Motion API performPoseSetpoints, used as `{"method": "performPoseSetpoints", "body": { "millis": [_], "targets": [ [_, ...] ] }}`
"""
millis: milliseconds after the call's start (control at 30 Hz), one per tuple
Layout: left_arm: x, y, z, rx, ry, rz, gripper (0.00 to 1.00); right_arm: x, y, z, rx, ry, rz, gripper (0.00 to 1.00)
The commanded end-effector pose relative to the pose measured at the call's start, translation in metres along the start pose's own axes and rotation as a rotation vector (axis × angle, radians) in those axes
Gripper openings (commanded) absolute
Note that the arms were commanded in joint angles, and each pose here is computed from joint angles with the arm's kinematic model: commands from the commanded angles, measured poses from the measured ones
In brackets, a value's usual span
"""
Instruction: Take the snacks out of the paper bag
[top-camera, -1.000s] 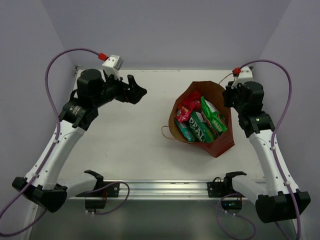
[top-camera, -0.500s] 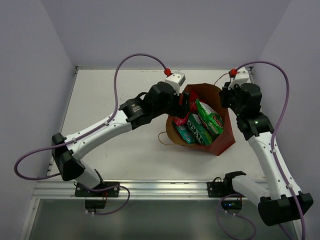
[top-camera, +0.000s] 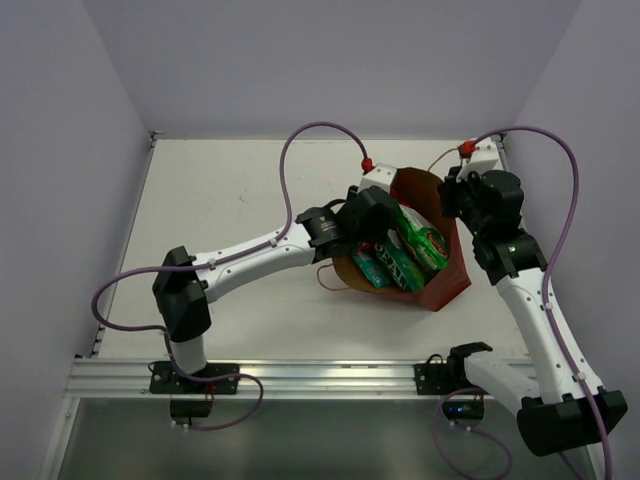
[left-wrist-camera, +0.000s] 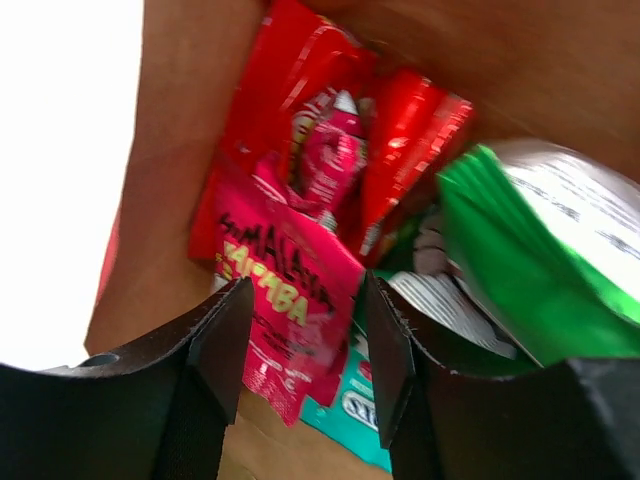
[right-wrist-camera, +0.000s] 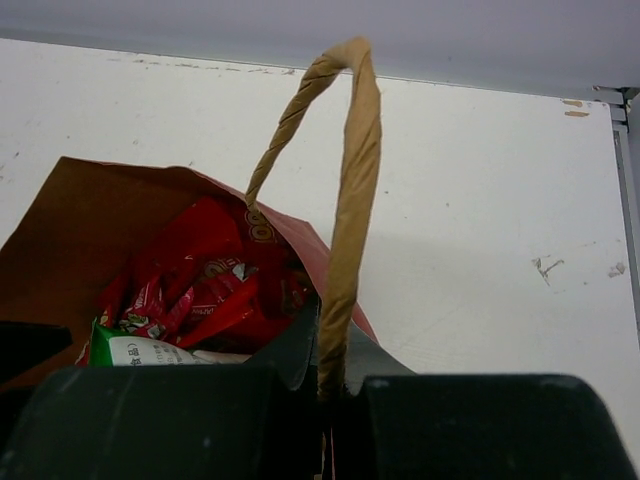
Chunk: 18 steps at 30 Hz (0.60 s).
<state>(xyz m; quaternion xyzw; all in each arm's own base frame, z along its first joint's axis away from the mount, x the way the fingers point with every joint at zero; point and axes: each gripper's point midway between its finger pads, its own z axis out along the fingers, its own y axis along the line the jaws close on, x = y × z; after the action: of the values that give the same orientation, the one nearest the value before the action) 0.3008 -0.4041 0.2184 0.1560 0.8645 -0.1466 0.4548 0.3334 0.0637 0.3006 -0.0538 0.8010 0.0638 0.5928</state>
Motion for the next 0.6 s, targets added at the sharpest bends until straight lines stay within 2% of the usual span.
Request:
{"method": "performPoseSetpoints", "body": {
  "millis": [0, 100, 200, 233, 367, 433, 533, 567],
  "targets": [
    [-0.029, 0.008, -0.002, -0.083, -0.094, -0.045, 0.54, -0.06, 0.003, -0.012, -0.006, -0.227, 0.025, 0.0],
    [-0.029, 0.012, 0.004, -0.114, -0.1, -0.032, 0.47, -0.059, 0.004, -0.013, -0.01, -0.227, 0.031, 0.0],
    [-0.029, 0.014, 0.006, -0.136, -0.105, -0.03, 0.33, -0.058, 0.004, -0.013, -0.011, -0.227, 0.035, 0.0],
    [-0.031, 0.014, 0.006, -0.134, -0.113, -0.035, 0.22, -0.058, 0.004, -0.013, -0.01, -0.227, 0.034, 0.0],
    [-0.033, 0.012, 0.003, -0.118, -0.121, -0.042, 0.0, -0.056, 0.003, -0.015, -0.005, -0.231, 0.036, 0.0],
    [-0.037, 0.013, -0.004, -0.11, -0.123, -0.044, 0.0, -0.056, 0.002, -0.016, -0.002, -0.231, 0.036, 0.0],
    [-0.06, 0.015, -0.036, -0.059, -0.154, -0.06, 0.0, -0.057, 0.0, -0.017, 0.008, -0.236, 0.033, 0.0],
    [-0.076, 0.017, -0.06, -0.028, -0.189, -0.075, 0.0, -0.058, 0.0, -0.018, 0.012, -0.239, 0.032, 0.0]
  ]
}}
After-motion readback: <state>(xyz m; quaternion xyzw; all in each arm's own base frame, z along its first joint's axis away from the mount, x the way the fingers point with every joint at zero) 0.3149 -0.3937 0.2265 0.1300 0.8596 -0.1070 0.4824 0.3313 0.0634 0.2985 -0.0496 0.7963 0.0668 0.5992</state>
